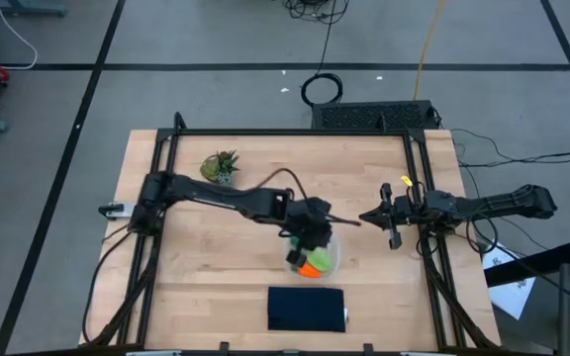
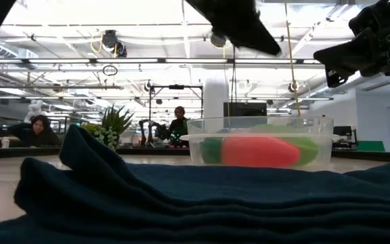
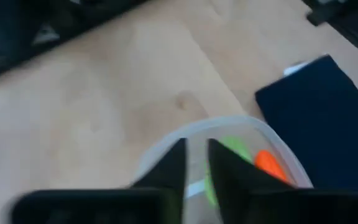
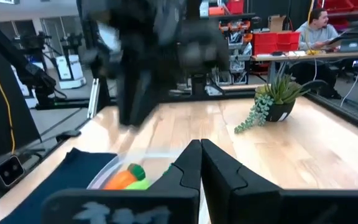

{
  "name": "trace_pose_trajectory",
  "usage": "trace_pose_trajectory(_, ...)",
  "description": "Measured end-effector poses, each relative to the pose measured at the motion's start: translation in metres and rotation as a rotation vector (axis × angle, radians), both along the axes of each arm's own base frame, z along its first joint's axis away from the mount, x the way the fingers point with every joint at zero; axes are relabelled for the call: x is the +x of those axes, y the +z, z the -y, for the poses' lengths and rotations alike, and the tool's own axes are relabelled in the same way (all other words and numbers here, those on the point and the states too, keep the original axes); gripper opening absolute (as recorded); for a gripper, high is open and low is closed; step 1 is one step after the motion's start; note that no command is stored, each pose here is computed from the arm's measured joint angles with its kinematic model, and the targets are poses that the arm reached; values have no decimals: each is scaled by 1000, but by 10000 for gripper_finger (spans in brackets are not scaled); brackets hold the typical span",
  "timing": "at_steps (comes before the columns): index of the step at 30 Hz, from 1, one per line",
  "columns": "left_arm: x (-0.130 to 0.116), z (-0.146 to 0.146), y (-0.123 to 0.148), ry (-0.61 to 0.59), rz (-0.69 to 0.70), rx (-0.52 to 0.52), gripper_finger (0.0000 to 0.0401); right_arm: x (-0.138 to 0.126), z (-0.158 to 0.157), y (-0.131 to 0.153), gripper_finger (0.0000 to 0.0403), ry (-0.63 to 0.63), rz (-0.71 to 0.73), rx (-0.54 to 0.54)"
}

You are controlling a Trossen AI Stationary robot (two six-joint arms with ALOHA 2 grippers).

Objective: Pick and placing Produce into tupperware
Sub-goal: Return to Home Position

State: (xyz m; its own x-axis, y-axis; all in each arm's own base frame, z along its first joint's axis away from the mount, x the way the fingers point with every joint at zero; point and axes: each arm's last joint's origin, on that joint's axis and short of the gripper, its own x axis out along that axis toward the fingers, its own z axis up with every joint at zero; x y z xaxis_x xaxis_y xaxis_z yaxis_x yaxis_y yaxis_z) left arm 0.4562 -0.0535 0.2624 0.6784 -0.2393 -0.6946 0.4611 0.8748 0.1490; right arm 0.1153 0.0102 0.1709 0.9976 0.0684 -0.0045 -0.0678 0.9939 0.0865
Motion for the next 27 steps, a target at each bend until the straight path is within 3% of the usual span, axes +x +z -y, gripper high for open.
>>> trace_pose_trajectory(3, -15, -6, 33, 52, 55, 21, 13, 0, 0, 0, 0, 1, -5, 6)
trace_pose_trajectory(9, -57, -18, 93, 144, 163, 63, 4, 0, 0, 0, 0, 1, 4, 6)
trace_pose_trajectory(14, -102, -17, 118, 275, 249, 140, 1, -1, 0, 3, 0, -1, 25, 28)
trace_pose_trajectory(20, -154, -15, 108, 371, 403, 131, 1, -2, 0, 4, 0, -2, 44, 34)
trace_pose_trajectory(27, -205, -22, 61, 414, 574, 47, 0, -2, 1, 10, 0, -13, 102, 32)
